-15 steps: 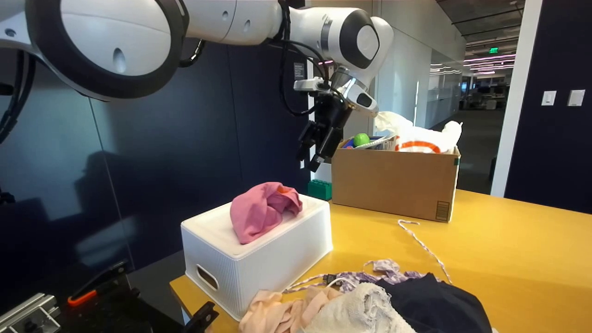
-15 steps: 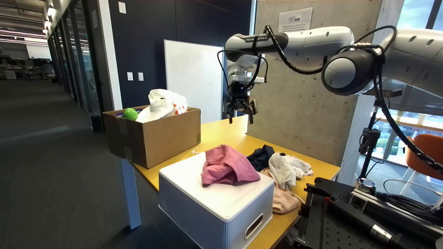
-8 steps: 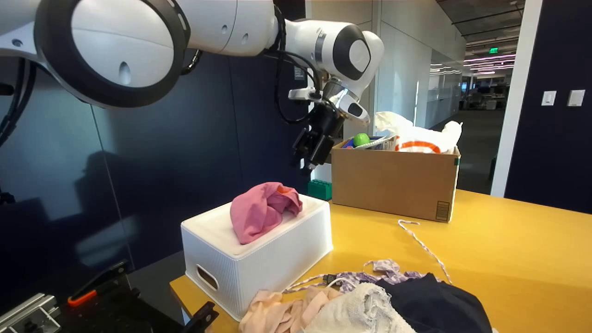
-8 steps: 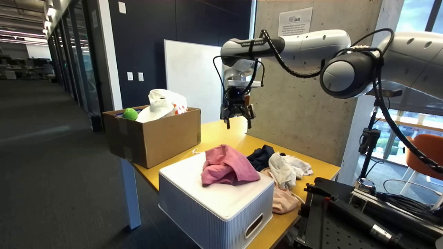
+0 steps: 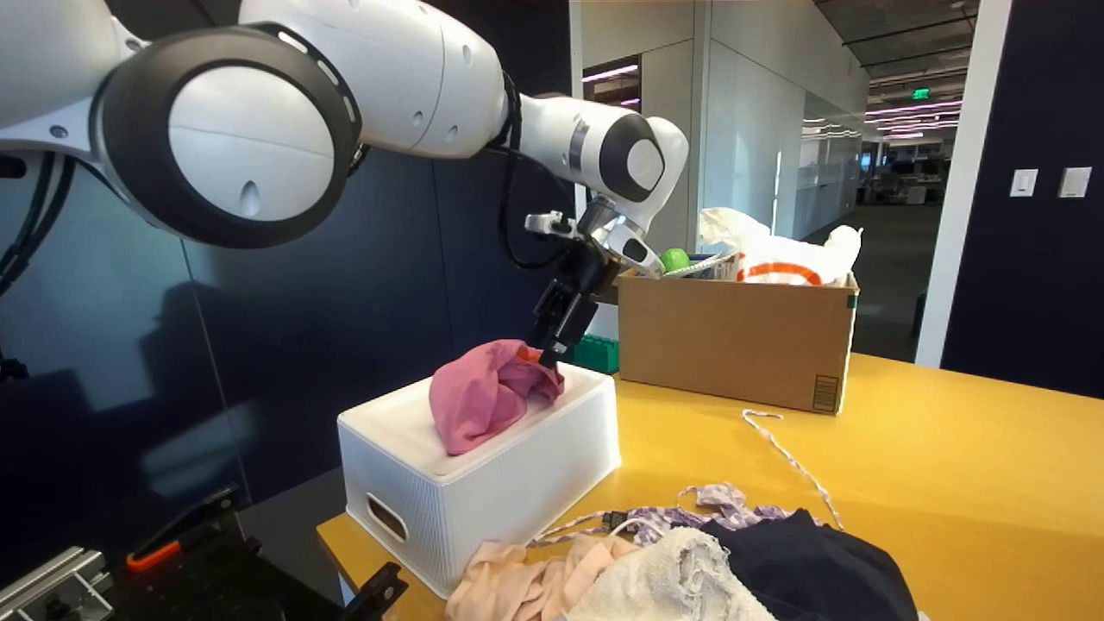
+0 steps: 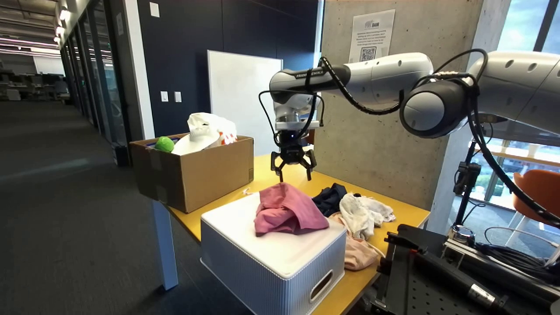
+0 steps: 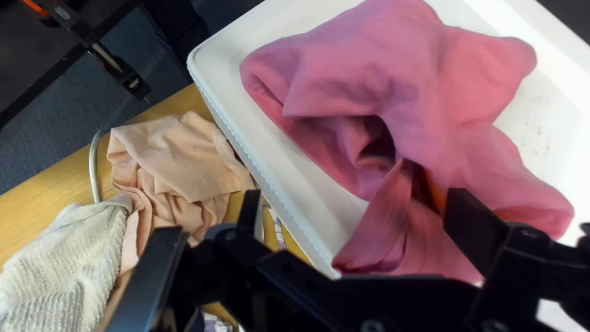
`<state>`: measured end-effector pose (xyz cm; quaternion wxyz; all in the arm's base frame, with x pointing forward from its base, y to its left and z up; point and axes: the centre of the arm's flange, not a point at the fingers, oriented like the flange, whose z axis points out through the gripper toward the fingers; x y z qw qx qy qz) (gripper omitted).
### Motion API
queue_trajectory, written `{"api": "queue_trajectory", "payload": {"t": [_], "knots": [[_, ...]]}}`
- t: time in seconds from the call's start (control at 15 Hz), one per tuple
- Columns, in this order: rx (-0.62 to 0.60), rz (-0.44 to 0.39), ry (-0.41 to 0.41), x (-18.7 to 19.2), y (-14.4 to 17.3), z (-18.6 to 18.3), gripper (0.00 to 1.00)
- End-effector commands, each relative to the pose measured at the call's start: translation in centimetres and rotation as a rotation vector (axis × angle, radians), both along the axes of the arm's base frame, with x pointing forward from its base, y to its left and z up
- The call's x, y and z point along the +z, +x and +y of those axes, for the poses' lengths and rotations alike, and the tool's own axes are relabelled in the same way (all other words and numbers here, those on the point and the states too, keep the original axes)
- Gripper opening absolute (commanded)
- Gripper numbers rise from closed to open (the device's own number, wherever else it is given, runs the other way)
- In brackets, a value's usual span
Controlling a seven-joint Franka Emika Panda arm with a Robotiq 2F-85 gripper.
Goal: Put the pink shirt over the laundry basket
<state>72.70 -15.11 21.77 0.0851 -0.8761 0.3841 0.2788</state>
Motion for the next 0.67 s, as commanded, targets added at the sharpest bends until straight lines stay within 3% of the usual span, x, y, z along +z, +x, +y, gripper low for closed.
{"api": "queue_trajectory", "payload": {"t": [0.0,0.33,0.47,0.53,0.6], "knots": [[-0.008,0.009,-0.004,-1.7,-4.9,3.9,1.0],[-0.083,0.03,-0.03,-3.9,-6.3,5.9,1.0],[-0.138,0.022,-0.056,-4.5,-6.6,6.0,0.84],[-0.166,0.012,-0.068,-4.6,-6.5,5.9,0.68],[-0.187,0.005,-0.079,-4.8,-6.4,5.8,0.58]]}}
